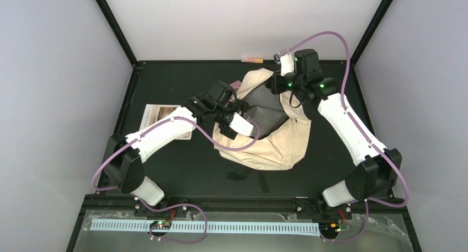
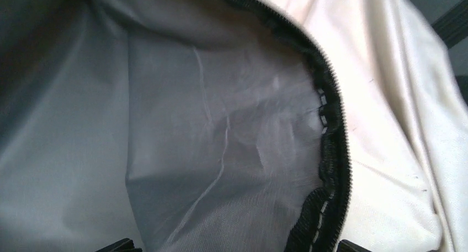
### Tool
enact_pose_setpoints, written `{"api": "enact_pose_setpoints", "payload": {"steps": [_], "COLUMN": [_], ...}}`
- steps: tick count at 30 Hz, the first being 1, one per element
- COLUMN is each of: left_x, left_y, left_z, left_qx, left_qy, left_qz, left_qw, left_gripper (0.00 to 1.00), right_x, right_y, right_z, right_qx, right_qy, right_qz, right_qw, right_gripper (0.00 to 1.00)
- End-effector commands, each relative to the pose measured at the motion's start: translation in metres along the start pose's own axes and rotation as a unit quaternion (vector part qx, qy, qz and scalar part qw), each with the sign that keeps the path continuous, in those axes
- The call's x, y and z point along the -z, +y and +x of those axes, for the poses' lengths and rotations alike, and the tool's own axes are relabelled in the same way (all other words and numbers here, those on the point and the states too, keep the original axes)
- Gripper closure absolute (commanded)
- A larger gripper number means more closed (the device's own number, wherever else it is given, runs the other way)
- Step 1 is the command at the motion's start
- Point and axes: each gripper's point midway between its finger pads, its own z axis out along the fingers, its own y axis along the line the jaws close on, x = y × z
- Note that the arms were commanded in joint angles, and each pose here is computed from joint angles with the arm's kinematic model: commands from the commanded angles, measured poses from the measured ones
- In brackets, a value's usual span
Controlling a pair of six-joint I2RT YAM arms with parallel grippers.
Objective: Pack the student bag
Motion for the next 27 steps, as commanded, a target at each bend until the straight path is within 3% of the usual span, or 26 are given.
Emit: {"api": "enact_pose_setpoints", "payload": {"steps": [1, 2, 4, 5, 9, 13, 17, 21, 24, 27], "left_x": [-0.004, 0.002, 0.018, 0.027, 0.067, 0.122, 0.19, 0.252, 0.254, 0.217], "left_y": [0.052, 0.061, 0.075, 0.078, 0.066, 0.057, 0.079, 0.097, 0.085, 0.059], "left_z": [0.017, 0.015, 0.007, 0.003, -0.025, -0.052, -0.073, -0.107, -0.126, -0.13], "left_qx": [-0.031, -0.011, 0.021, 0.037, 0.071, 0.06, 0.058, 0.062, 0.07, 0.098], "left_qy": [0.063, 0.065, 0.057, 0.055, 0.024, 0.006, 0.0, -0.058, -0.11, -0.167], "left_qz": [-0.127, -0.148, -0.174, -0.178, -0.129, -0.095, -0.148, -0.204, -0.172, -0.083], "left_qw": [0.989, 0.987, 0.983, 0.982, 0.989, 0.994, 0.987, 0.975, 0.977, 0.977], "left_gripper": [0.18, 0.39, 0.93, 0.98, 0.98, 0.99, 0.98, 0.98, 0.98, 0.98], "right_x": [0.026, 0.027, 0.029, 0.03, 0.036, 0.041, 0.058, 0.076, 0.079, 0.072], "right_y": [0.02, 0.017, 0.005, 0.0, -0.004, 0.022, 0.091, 0.13, 0.138, 0.131], "right_z": [-0.024, -0.021, -0.012, -0.006, 0.015, 0.033, 0.024, 0.013, 0.019, 0.035], "right_qx": [0.008, 0.01, 0.014, 0.017, 0.023, 0.014, 0.02, -0.011, -0.031, -0.043], "right_qy": [-0.043, -0.039, -0.029, -0.021, 0.015, 0.065, 0.032, -0.017, -0.021, -0.021], "right_qz": [-0.026, -0.015, 0.016, 0.03, 0.04, -0.007, -0.125, -0.198, -0.216, -0.21], "right_qw": [0.999, 0.999, 0.999, 0.999, 0.999, 0.998, 0.991, 0.98, 0.976, 0.977], "right_gripper": [0.99, 0.99, 0.99, 0.99, 0.99, 0.99, 0.99, 0.99, 0.99, 0.99]}}
